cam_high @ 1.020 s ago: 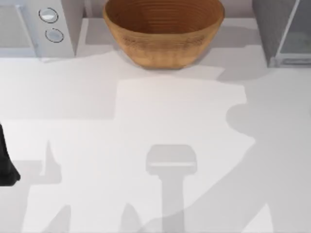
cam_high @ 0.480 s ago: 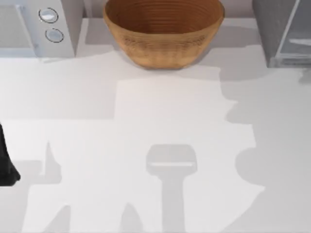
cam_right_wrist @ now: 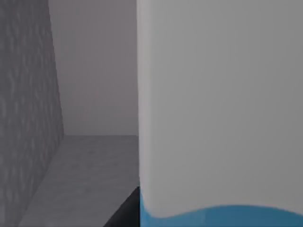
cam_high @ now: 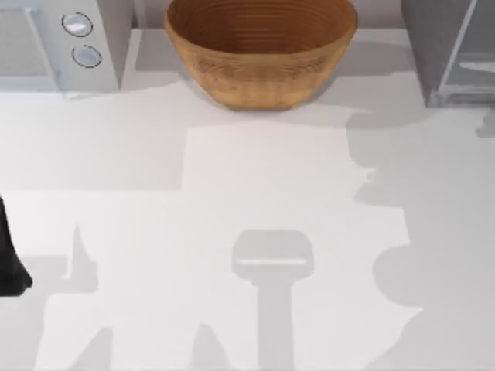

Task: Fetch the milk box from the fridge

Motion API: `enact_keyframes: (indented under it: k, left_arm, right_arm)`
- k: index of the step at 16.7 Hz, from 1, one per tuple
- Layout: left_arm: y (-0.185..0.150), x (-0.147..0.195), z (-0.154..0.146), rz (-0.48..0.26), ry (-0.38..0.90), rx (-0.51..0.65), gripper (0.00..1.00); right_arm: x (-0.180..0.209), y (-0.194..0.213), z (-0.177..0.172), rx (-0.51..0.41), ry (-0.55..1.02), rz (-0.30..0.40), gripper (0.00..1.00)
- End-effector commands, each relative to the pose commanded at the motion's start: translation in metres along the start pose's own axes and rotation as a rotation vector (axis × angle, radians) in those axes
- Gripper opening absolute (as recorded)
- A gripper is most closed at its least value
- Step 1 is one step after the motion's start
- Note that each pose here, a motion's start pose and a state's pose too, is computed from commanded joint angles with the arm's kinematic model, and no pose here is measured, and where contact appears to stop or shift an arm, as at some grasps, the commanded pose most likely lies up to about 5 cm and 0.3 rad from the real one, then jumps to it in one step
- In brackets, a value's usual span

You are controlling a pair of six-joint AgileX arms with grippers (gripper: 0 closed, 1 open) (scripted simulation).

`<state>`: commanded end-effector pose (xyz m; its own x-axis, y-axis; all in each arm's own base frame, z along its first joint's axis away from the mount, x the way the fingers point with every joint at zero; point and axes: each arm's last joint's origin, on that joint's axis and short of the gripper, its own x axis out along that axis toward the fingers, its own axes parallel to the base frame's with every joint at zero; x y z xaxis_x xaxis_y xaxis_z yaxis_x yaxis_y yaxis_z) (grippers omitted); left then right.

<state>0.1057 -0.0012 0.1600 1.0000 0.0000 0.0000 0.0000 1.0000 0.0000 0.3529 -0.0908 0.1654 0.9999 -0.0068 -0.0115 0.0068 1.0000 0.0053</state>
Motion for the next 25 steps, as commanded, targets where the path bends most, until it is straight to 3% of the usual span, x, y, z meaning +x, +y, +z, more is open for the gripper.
enact_keyframes:
  k: [6, 13, 18, 25]
  left_arm:
    - [0.000, 0.000, 0.000, 0.000, 0.000, 0.000, 1.00]
    - [0.000, 0.000, 0.000, 0.000, 0.000, 0.000, 1.00]
    - [0.000, 0.000, 0.000, 0.000, 0.000, 0.000, 1.00]
    - [0.000, 0.000, 0.000, 0.000, 0.000, 0.000, 1.00]
  right_arm:
    - [-0.037, 0.024, 0.034, 0.000, 0.014, 0.005, 0.00]
    - [-0.155, 0.066, 0.073, -0.008, -0.034, 0.001, 0.00]
    - [-0.225, 0.082, 0.040, -0.005, -0.056, 0.002, 0.00]
    - [-0.247, 0.088, -0.008, -0.005, -0.013, 0.007, 0.00]
